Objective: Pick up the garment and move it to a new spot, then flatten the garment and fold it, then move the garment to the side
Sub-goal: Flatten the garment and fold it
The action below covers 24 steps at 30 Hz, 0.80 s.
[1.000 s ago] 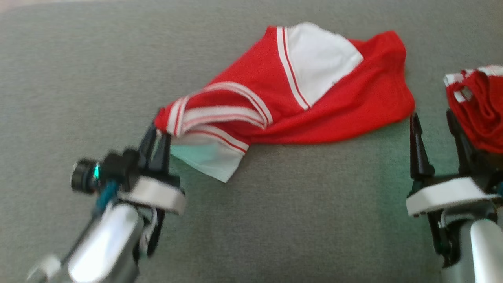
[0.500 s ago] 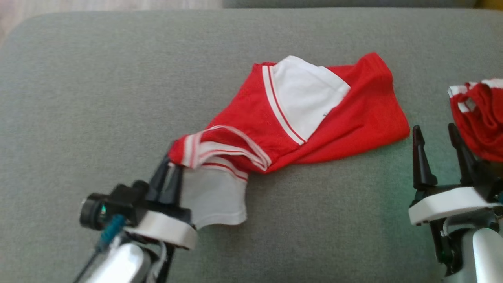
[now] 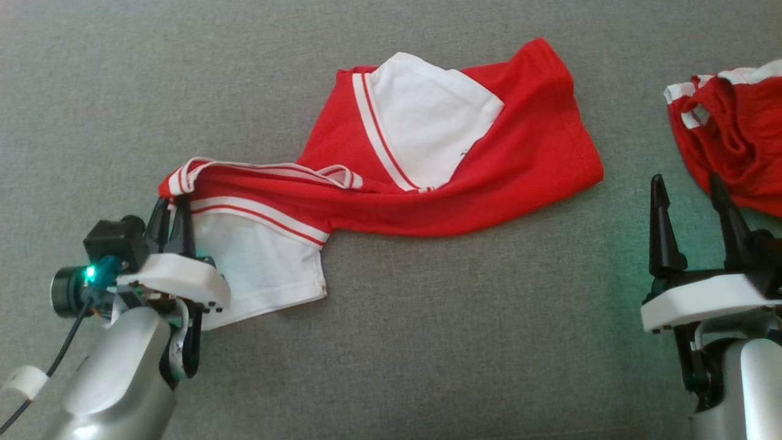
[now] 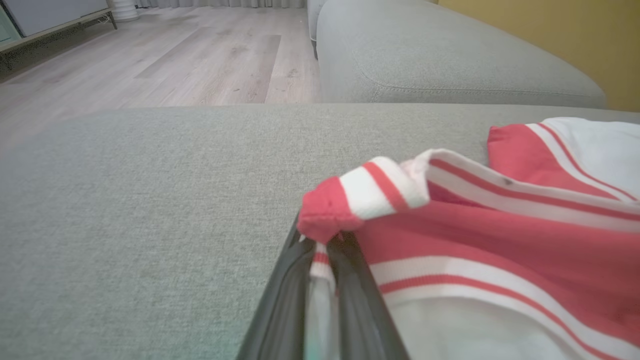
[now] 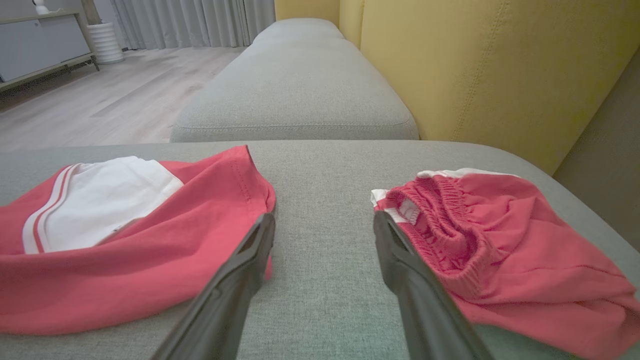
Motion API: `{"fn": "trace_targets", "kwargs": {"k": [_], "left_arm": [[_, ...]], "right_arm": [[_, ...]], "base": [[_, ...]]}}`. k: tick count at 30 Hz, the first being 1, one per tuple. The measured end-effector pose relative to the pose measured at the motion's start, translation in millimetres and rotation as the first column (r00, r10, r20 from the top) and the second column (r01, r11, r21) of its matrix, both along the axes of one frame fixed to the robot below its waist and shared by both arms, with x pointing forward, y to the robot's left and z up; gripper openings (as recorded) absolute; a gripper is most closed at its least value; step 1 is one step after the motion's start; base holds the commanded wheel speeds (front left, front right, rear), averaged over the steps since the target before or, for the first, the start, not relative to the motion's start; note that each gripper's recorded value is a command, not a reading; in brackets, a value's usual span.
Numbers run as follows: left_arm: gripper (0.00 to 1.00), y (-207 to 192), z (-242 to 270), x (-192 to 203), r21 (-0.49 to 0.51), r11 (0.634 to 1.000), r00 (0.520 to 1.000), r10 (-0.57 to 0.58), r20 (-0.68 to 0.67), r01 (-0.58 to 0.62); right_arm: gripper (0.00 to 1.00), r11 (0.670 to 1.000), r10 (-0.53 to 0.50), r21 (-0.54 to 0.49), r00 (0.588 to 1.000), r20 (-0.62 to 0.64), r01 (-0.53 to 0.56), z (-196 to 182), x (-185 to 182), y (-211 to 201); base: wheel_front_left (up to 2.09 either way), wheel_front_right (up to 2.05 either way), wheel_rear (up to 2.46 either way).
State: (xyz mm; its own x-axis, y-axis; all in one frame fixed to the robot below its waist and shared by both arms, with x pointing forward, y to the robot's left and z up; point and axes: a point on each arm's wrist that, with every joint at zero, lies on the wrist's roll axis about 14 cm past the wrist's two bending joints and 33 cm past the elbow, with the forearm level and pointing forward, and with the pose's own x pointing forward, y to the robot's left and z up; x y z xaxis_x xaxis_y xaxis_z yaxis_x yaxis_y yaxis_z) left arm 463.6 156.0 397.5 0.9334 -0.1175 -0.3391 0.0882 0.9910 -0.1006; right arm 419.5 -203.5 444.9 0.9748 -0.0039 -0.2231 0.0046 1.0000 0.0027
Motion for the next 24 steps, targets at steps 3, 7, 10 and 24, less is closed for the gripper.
{"fn": "trace_targets", "kwargs": {"k": [3, 7, 10, 24], "left_arm": [[0.0, 2.3, -6.8, -1.2, 0.002, 1.0, 1.0, 0.003, -0.015, -0.003], [1.0, 2.8, -4.6, -4.0, -0.005, 1.0, 1.0, 0.007, 0.0, -0.007], [1.0, -0.2, 6.4, -5.7, -0.025, 1.0, 0.999, 0.009, 0.042, -0.008], [1.0, -12.1, 50.5, -87.0, -0.163, 0.984, 0.981, 0.103, 0.163, -0.076]], "right_arm": [[1.0, 1.0, -0.002, 0.001, 1.0, -0.004, 0.002, -1.2, -1.3, -0.7], [1.0, 1.0, 0.003, 0.004, 1.0, 0.001, -0.003, 0.9, -1.4, 1.6], [1.0, 1.0, 0.014, 0.008, 1.0, 0.008, -0.014, 4.0, -1.7, 5.6], [1.0, 0.992, 0.102, -0.056, 0.97, -0.221, -0.117, -26.4, -1.5, 34.0]], "base": [[0.0, 0.0, 0.0], [0.0, 0.0, 0.0], [0.0, 0.0, 0.0], [0.0, 0.0, 0.0]]}}
